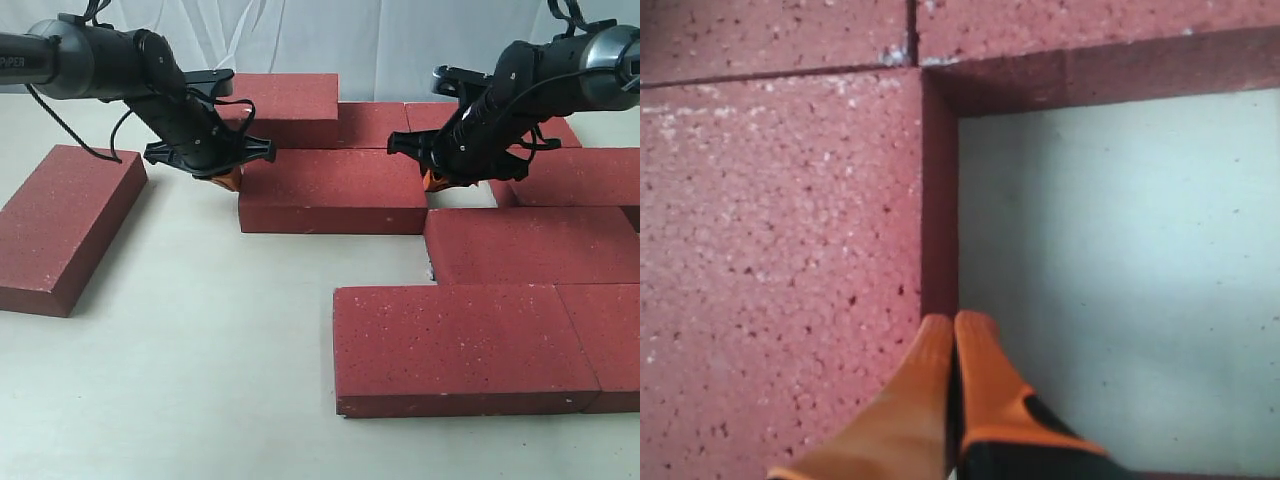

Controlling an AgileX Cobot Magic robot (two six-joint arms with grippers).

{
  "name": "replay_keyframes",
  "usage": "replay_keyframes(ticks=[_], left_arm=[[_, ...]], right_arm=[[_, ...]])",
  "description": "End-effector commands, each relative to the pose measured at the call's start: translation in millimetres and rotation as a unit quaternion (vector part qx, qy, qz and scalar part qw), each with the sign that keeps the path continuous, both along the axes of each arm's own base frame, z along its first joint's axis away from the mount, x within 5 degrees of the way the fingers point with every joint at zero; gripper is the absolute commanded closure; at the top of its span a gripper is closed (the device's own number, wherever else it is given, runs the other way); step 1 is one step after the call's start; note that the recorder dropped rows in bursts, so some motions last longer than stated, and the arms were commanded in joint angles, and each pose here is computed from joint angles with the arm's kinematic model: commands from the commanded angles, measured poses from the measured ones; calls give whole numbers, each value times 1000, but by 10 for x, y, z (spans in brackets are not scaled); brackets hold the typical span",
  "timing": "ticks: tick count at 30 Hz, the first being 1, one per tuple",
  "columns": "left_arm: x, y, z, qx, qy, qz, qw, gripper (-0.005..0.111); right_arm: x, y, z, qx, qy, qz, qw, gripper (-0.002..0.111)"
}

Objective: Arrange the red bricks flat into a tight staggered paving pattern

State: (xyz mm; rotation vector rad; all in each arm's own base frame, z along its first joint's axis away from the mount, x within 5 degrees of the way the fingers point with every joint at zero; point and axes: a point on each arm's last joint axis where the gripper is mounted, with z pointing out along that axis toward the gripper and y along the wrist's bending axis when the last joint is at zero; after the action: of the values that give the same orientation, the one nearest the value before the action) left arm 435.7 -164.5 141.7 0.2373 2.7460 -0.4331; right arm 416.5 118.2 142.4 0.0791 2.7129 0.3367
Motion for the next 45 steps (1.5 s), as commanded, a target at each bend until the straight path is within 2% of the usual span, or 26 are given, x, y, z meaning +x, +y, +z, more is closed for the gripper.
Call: replay_keyframes(ticks=[1,8,14,19,27,31,35,41,45], left_arm=[[24,-75,42,-18,-18,10,1000,107],[23,-76,42,-19,-17,11,1000,107],[17,-97,46,-28,-14,14,999,107],[-33,-274,57,-34,-26,-1,999,107],[-61,-361,64,-41,-28,-4,999,107],[-51,-325,56,-25,-33,-12,999,107],[-16,-196,44,-15,-25,-6,1000,107],[-14,-105,30,-11,-6,-1,1000,107],[-19,-102,27,-9,-4,-3,1000,107]], right_arm=[[8,26,26,16,-2,4,1000,109],[-19,18,337,24,-36,5,999,109],[-25,5,341,19,-34,8,999,109],[-3,-111,332,7,-30,-10,999,109],[0,-208,320,-10,-23,-9,1000,109],[1,-480,293,-12,12,-46,999,109],[-30,-761,368,-10,35,-77,996,109],[-89,-783,614,-10,13,-75,997,109],[-128,-686,742,5,-2,-50,999,109]])
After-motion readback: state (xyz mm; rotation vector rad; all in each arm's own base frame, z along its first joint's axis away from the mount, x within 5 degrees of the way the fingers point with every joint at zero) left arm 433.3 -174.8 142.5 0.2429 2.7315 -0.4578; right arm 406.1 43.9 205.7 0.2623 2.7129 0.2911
